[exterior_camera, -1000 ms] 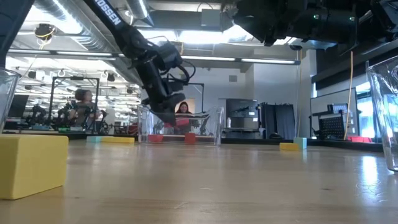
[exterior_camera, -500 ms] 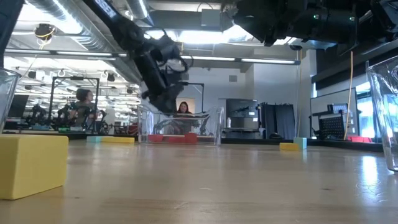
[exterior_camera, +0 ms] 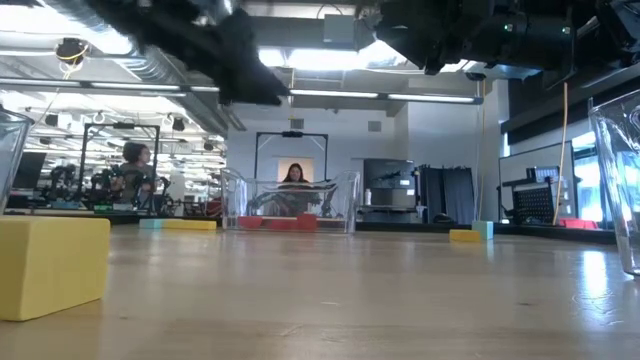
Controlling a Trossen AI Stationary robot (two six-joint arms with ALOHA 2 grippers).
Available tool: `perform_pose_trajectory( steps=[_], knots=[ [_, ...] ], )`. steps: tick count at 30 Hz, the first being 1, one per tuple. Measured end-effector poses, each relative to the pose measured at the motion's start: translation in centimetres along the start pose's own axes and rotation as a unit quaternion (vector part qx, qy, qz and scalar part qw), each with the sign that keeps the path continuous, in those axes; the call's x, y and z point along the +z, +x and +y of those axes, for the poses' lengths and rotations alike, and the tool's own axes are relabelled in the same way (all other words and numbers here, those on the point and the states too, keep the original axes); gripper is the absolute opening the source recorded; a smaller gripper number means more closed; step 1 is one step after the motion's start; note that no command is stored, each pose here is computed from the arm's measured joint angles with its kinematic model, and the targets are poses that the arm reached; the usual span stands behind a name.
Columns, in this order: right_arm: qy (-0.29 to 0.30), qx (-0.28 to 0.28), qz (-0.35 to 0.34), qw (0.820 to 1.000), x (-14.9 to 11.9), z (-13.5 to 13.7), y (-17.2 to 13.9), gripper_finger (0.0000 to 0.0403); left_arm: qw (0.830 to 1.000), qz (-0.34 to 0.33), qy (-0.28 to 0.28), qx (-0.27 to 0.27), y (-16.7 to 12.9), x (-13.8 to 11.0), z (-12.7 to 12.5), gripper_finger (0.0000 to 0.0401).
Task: Sort & place blocks by color
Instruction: Put the top right yellow block into the bottom left transparent bin
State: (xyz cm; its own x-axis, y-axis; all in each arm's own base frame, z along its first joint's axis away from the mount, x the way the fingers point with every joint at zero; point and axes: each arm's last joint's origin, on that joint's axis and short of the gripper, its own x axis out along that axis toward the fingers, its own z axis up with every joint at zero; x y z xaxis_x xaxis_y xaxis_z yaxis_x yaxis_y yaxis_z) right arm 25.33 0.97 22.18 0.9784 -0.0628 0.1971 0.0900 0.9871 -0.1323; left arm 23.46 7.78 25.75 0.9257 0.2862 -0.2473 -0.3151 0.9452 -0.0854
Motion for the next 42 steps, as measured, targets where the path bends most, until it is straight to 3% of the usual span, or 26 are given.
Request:
perform_pose_trajectory(
  steps=[7, 11, 29, 31, 32, 35, 37, 42],
  knots=[
    [0.000, 0.000, 0.000, 1.000, 0.0, 0.0, 0.0, 0.0319, 0.979, -0.157, 0.015, -0.125, -5.0, -4.2, -3.8, 0.0198],
    [0.000, 0.000, 0.000, 1.000, 0.0, 0.0, 0.0, 0.0319, 0.967, -0.192, 0.036, -0.167, -6.5, -5.7, -4.6, 0.0198],
    [0.014, -0.002, 0.001, 1.000, 0.0, 0.0, 0.0, 0.0319, 0.961, -0.212, 0.044, -0.170, -7.3, -5.8, -4.8, 0.0198],
    [0.050, -0.046, 0.019, 0.997, -0.3, -0.2, 0.0, 0.0319, 0.961, -0.213, 0.043, -0.170, -7.3, -5.8, -4.8, 0.0198],
    [0.072, -0.095, 0.043, 0.992, -0.6, -0.4, 0.1, 0.0319, 0.961, -0.212, 0.043, -0.170, -7.3, -5.8, -4.8, 0.0198],
    [0.111, -0.278, 0.138, 0.944, -1.6, -1.8, 0.8, 0.0319, 0.961, -0.212, 0.043, -0.170, -7.3, -5.8, -4.8, 0.0198],
    [0.111, -0.342, 0.240, 0.902, -2.4, -2.9, 1.0, 0.0319, 0.961, -0.213, 0.043, -0.171, -7.3, -5.8, -4.8, 0.0198],
    [0.161, -0.460, 0.434, 0.757, -4.2, -5.0, -0.1, 0.0319, 0.960, -0.216, 0.043, -0.170, -7.3, -5.7, -4.8, 0.0198]
  ],
)
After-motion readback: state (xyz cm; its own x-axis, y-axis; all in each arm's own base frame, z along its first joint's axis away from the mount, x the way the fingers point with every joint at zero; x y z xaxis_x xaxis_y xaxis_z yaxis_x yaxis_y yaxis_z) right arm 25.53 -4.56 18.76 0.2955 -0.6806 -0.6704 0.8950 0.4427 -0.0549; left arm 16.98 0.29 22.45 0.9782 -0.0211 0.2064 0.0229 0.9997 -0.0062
